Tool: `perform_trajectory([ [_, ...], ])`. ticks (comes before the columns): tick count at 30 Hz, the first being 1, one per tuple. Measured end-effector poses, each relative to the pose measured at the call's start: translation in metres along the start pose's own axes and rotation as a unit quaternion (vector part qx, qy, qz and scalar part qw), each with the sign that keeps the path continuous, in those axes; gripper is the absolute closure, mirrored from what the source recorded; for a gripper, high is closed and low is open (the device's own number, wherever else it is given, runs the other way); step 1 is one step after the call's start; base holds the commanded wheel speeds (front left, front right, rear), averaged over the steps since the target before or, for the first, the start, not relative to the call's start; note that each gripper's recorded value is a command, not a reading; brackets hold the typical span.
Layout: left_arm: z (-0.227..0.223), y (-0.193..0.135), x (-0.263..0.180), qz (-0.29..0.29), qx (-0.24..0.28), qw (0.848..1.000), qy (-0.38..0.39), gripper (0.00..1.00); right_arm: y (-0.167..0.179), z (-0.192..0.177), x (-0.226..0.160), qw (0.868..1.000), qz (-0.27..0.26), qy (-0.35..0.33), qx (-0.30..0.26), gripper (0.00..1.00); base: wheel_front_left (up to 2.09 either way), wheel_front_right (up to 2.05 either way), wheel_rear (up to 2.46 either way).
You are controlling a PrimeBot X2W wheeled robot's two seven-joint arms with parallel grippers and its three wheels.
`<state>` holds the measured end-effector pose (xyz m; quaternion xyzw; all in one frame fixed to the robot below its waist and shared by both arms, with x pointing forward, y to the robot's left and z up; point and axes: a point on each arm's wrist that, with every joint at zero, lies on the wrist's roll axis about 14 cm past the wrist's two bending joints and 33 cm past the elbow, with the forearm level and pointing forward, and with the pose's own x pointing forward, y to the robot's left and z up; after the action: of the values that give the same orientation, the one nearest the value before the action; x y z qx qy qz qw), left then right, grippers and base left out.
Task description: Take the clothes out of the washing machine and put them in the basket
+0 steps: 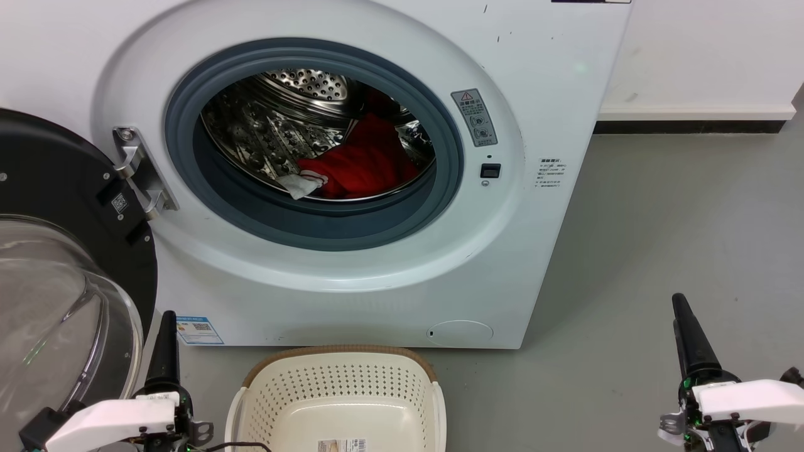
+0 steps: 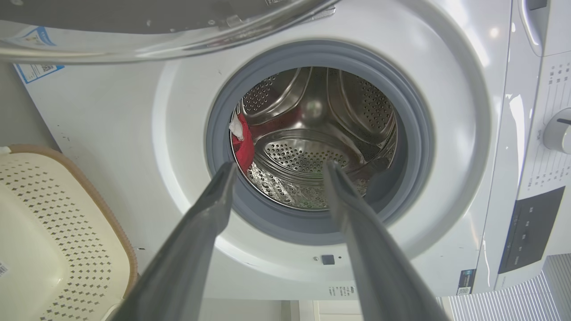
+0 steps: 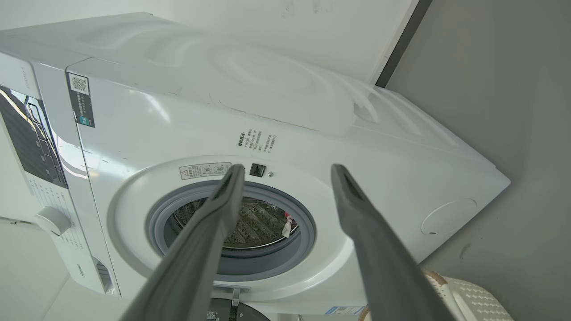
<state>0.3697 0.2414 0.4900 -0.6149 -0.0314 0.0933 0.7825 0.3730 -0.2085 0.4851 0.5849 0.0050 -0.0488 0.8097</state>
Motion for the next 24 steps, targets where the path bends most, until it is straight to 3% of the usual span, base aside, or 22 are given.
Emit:
perform_trajectory([
  [9,0.003,-0.025,0.001,-0.018,0.110,0.994,-0.014,0.00,0.026,0.005,0.003,0.988,0.041,-0.011,-0.148,0.00,0.00,0.00,0.00],
  [17,-0.009,-0.046,0.000,-0.041,0.201,0.979,-0.016,0.00,0.051,-0.004,0.003,0.960,0.084,-0.014,-0.267,0.00,0.00,0.00,0.00],
  [24,-0.024,-0.058,-0.004,-0.068,0.280,0.957,-0.010,0.00,0.062,-0.008,0.000,0.937,0.104,-0.019,-0.333,0.00,0.00,0.00,0.00],
])
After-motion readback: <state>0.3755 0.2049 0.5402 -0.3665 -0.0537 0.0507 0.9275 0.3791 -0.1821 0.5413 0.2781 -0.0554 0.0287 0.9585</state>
